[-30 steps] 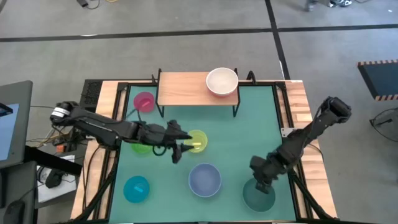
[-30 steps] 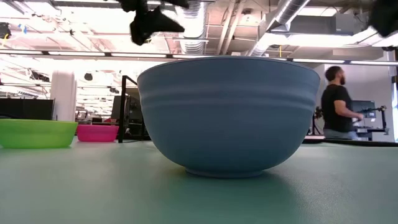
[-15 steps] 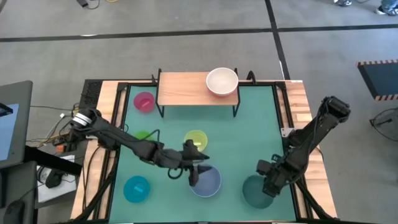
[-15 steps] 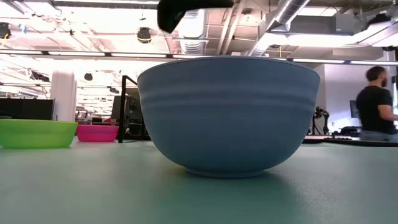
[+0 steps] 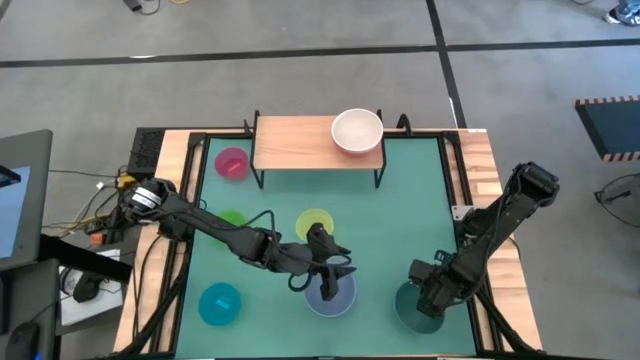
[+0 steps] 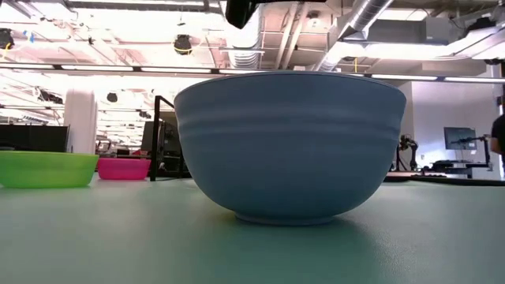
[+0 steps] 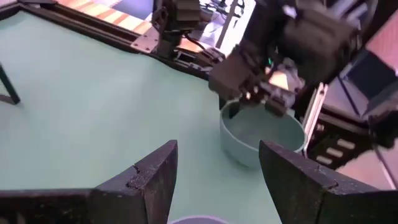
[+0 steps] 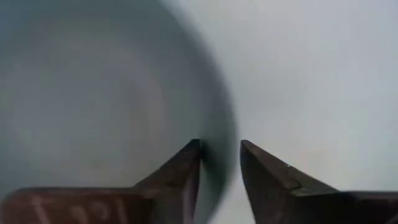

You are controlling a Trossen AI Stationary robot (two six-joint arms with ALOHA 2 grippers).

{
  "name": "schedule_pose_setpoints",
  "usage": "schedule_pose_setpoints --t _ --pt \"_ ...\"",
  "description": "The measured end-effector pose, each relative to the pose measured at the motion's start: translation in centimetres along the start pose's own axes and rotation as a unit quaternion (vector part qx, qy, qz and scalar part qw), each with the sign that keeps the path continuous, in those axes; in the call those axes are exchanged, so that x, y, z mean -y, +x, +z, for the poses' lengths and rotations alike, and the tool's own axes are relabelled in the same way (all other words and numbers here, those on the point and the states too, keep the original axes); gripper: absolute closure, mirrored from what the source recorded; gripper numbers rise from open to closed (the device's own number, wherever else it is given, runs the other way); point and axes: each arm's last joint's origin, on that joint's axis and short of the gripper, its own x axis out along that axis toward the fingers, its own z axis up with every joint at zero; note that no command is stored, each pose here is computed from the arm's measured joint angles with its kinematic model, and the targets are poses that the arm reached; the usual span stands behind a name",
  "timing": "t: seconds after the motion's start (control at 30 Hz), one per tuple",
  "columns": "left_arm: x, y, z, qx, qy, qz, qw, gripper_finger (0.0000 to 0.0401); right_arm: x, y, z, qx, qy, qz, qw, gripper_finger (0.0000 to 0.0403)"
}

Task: Place and stack bowls onto a shelf
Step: Stack the green bowl on the white bowl on the shelf

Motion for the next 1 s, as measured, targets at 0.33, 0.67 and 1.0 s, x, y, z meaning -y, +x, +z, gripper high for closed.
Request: schedule_pose_setpoints --t 0.33,0.67,1.0 --pt "-0.1 0.0 0.0 0.003 -0.048 0.010 0.999 0.0191 -1.4 -2.1 0.6 0.053 0.015 -0.012 0.998 0.0379" --pt "-0.2 0.2 0.8 0.032 -0.043 0.000 0.999 0.0191 -0.9 -8.6 3.4 0.169 0.002 -0.092 0.981 0.0378" --pt "-1.0 0.5 4.1 0.054 0.003 0.021 0.998 0.0191 -0.7 -13.2 8.2 0.253 0.013 -0.078 0.964 0.0375"
